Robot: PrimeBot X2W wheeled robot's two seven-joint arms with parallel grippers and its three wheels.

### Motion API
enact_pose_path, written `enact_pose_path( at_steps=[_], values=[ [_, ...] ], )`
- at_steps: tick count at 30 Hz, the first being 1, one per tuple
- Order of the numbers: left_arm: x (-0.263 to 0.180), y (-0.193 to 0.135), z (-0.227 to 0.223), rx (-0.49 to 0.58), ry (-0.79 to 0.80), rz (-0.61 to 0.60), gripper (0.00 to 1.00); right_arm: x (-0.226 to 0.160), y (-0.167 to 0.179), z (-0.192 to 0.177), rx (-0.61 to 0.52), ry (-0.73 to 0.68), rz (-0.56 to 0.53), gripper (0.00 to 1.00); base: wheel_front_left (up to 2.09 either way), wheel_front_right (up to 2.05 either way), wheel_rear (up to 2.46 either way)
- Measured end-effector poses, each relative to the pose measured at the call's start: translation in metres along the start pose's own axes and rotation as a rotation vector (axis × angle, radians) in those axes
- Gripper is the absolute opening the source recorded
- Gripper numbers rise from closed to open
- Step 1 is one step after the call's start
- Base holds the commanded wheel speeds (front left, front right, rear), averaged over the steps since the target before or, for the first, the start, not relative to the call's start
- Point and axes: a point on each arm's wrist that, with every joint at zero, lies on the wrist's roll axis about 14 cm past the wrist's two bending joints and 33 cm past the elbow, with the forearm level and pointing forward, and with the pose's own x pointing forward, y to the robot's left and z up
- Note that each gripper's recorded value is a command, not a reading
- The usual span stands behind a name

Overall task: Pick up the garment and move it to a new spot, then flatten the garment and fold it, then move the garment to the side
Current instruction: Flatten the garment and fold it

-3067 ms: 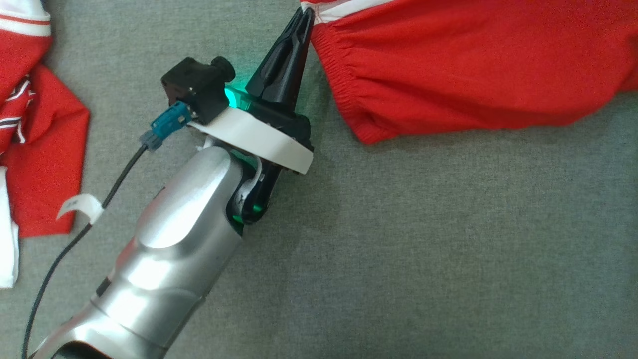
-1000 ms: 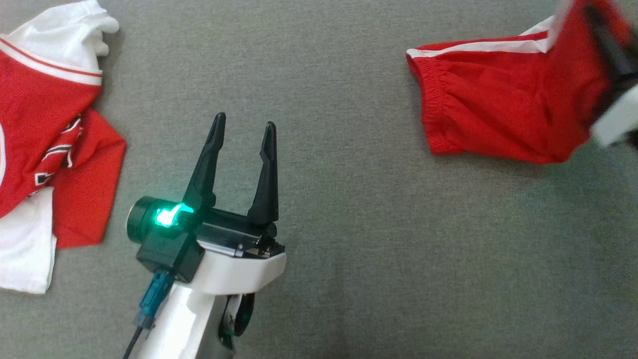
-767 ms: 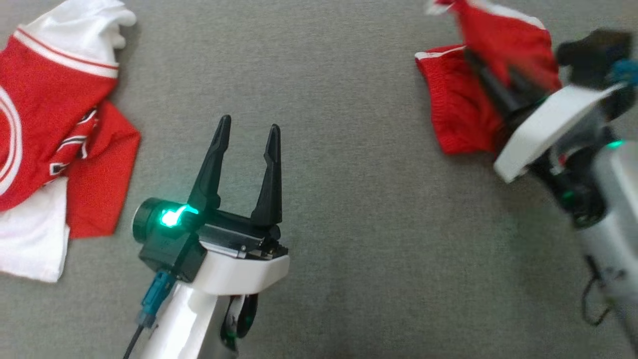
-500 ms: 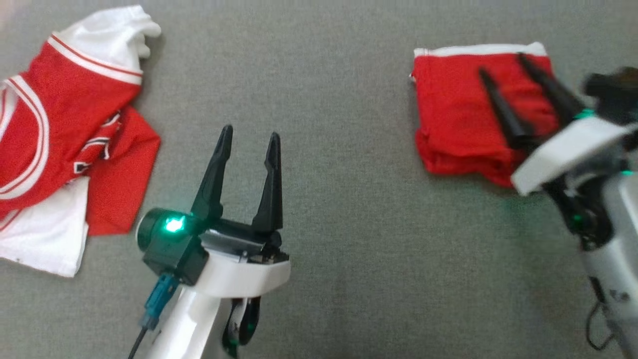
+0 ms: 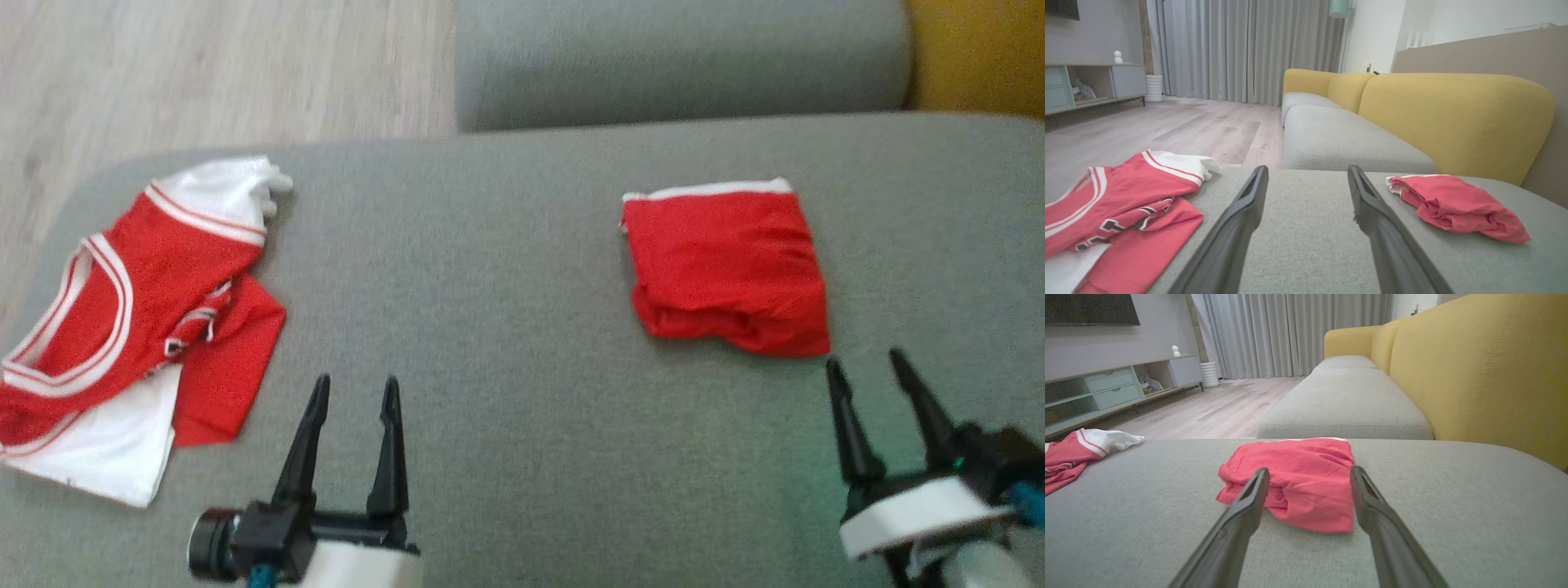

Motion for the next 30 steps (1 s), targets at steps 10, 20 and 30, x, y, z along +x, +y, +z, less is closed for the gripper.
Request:
enact_pose_path(
  at_steps=[10,20,30],
  values=[
    [-0.031,0.011,-0.002,0.074,0.003,0.045,1.00,-0.039,0.008,0.001,0.012,-0.029,-0.052,1.00,0.00,0.00,0.00],
    [-0.033,0.016,-0.005,0.071,0.016,0.061,1.00,-0.037,0.011,-0.005,0.015,-0.009,-0.043,1.00,0.00,0.00,0.00],
    [-0.030,0.019,-0.008,0.071,0.025,0.069,1.00,-0.034,0.011,-0.010,0.022,0.007,-0.044,1.00,0.00,0.00,0.00]
  ],
)
